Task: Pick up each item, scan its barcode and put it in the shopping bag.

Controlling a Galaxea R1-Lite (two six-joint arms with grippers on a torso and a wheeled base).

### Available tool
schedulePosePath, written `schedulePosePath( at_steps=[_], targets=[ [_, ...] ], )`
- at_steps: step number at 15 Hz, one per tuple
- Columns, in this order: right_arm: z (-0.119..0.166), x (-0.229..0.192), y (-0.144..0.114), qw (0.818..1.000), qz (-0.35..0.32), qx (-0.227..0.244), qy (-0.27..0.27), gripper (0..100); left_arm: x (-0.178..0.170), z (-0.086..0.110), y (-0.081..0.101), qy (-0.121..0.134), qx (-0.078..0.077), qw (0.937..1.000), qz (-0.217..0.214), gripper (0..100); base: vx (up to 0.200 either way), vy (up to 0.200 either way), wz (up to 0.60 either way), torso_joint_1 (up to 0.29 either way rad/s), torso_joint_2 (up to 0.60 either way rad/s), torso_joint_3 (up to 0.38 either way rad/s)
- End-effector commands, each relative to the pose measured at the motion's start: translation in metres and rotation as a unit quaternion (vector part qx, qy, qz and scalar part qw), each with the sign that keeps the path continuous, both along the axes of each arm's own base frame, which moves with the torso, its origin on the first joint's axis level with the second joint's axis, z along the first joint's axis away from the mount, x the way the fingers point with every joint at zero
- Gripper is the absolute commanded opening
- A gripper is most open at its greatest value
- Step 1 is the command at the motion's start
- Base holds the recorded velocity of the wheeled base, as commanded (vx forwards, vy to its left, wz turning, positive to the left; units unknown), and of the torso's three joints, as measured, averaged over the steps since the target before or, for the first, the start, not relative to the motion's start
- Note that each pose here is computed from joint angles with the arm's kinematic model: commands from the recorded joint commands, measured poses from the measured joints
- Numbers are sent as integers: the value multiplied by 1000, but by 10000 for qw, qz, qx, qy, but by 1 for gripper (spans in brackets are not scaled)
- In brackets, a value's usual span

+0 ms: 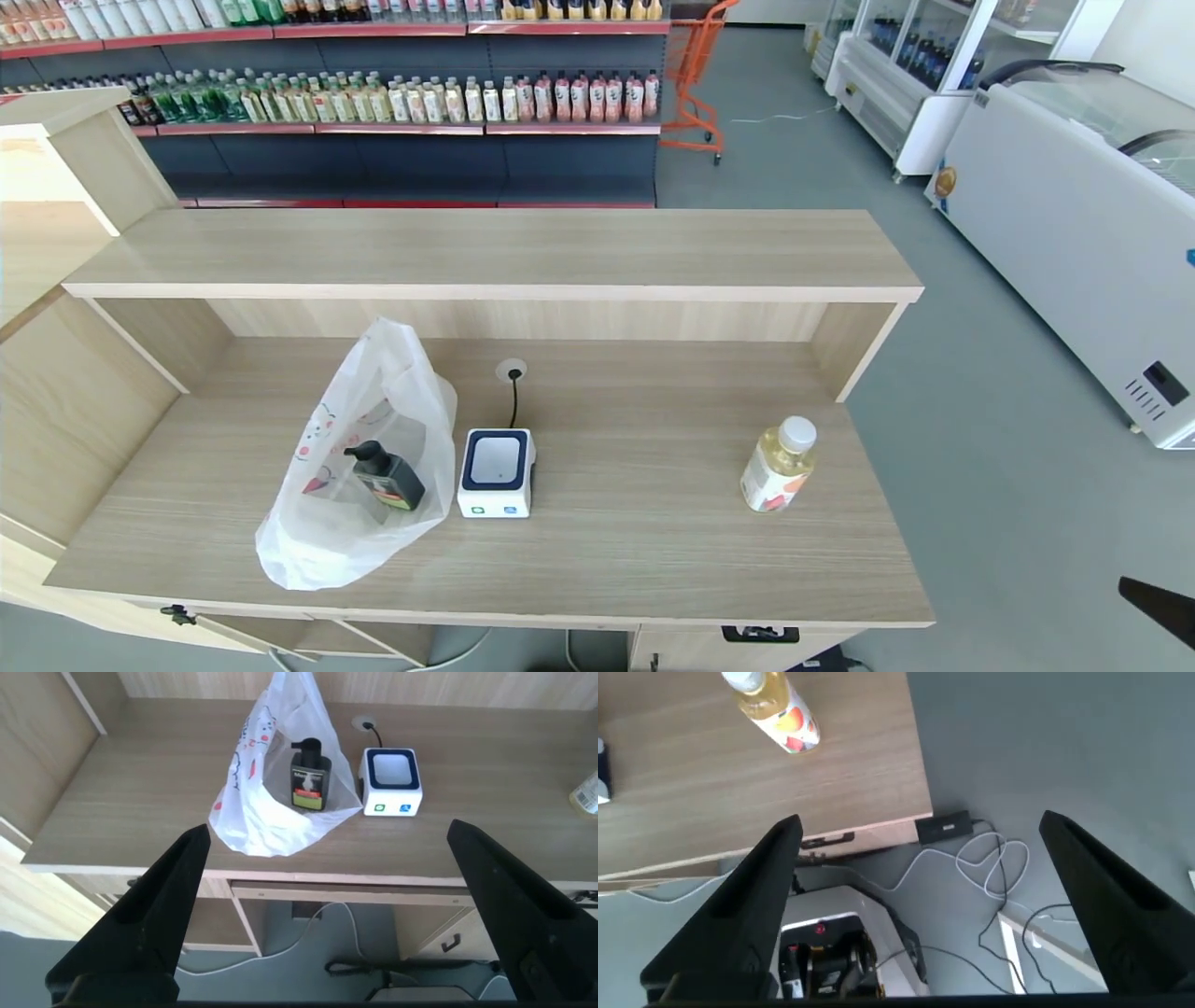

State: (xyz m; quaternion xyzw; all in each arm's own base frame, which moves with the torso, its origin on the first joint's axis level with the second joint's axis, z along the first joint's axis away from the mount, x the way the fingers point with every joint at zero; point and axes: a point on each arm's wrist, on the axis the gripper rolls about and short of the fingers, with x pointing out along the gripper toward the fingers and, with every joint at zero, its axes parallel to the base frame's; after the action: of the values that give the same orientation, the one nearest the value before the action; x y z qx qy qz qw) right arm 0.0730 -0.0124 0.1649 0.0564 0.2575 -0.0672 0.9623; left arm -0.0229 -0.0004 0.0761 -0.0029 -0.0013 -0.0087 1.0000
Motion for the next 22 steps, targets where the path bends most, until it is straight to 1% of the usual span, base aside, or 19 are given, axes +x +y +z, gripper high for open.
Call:
schedulePosePath(
  at_steps=[1,3,6,9,12,16,18,22],
  targets=[
    [-40,52,-1,9849,210,99,1718,100,0,0,0,-3,-2,10000,3,100,0,0,0,0,0,0],
    [-53,77,2,9825,411,59,1818,100,0,0,0,-3,-2,10000,3,100,0,0,0,0,0,0],
    [-71,105,7,9781,954,-297,1824,100,0,0,0,-3,-2,10000,3,100,0,0,0,0,0,0],
    [-86,128,24,9783,1376,-392,1500,100,0,0,0,-3,-2,10000,3,100,0,0,0,0,0,0],
    [-95,141,32,9762,1568,-442,1431,100,0,0,0,-3,-2,10000,3,100,0,0,0,0,0,0],
    [-112,169,46,9783,1790,-540,896,100,0,0,0,-3,-2,10000,3,100,0,0,0,0,0,0],
    [-119,179,51,9783,1900,-614,545,100,0,0,0,-3,-2,10000,3,100,0,0,0,0,0,0],
    [-129,191,60,9746,2094,-773,201,100,0,0,0,-3,-2,10000,3,100,0,0,0,0,0,0]
  ],
)
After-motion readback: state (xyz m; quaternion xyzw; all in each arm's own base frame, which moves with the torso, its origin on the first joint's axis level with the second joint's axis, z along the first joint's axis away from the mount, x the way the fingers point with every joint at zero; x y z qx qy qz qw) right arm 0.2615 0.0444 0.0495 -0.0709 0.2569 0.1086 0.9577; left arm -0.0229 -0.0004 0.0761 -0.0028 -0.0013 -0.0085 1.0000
